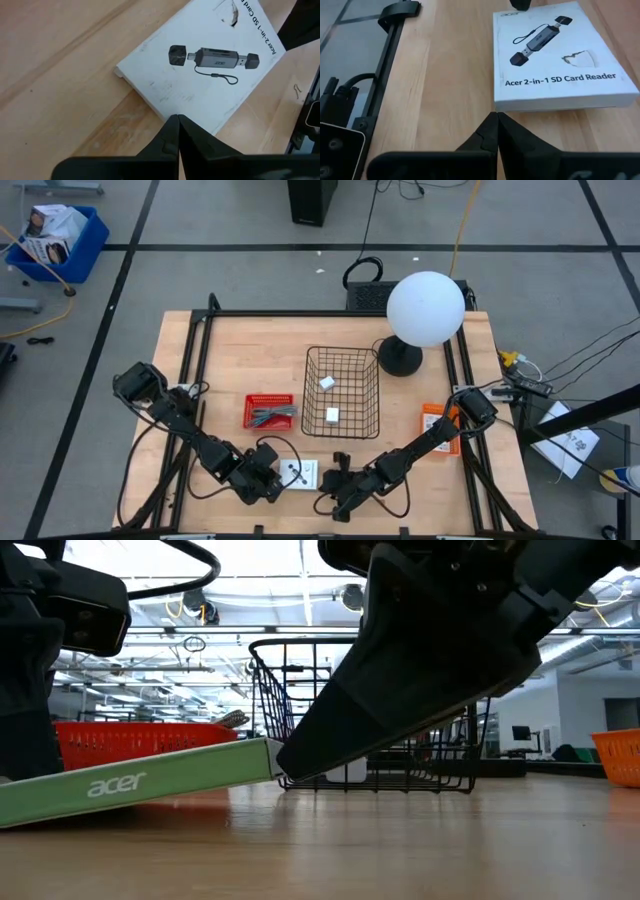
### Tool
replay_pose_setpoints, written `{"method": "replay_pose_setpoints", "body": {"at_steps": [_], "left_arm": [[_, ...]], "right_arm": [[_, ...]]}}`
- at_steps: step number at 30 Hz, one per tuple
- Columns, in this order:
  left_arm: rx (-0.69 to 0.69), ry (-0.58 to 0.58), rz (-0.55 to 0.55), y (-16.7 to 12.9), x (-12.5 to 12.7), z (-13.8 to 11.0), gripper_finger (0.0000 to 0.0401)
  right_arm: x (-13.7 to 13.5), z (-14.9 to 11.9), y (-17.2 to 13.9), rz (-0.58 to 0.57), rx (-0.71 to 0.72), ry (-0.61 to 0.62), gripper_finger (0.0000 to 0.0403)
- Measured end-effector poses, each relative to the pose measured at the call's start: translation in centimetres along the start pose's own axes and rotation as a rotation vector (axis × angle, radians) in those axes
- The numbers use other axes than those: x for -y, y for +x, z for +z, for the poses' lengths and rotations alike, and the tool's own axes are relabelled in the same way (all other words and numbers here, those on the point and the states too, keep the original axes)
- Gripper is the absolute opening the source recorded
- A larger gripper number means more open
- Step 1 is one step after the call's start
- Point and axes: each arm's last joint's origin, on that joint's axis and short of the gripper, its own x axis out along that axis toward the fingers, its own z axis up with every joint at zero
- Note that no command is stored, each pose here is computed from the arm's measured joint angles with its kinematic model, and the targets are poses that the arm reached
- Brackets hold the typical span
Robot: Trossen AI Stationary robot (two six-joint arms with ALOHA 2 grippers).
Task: Pick and place items into bin
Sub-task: Put the card reader box into the orange basket
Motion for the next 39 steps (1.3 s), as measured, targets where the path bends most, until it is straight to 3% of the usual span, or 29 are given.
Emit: {"method": "replay_pose_setpoints", "body": {"at_steps": [8, 16, 27, 33, 39], "left_arm": [[0.004, 0.002, 0.003, 0.0, 0.0, 0.0, 0.0003], [0.017, -0.002, 0.029, 0.6, -0.3, -0.1, 0.0004], [-0.023, -0.013, 0.043, 1.5, -0.6, -0.4, 0.0005], [-0.021, -0.015, 0.041, 1.6, -0.6, -0.3, 0.0007], [-0.01, 0.0, 0.04, 1.6, -0.6, -0.3, 0.0004]], "right_arm": [[-0.1, 0.0, -0.1, 0.008, 0.003, -0.144, 0.0001], [-1.1, -0.5, -0.4, 0.041, 0.0, -0.442, 0.0018], [-3.9, -1.8, -1.9, -0.123, 0.102, -0.948, 0.0072], [-4.0, -1.1, -2.0, -0.193, 0.169, -0.95, 0.0141], [-3.7, -1.5, -1.9, -0.203, 0.112, -0.971, 0.0196]]}}
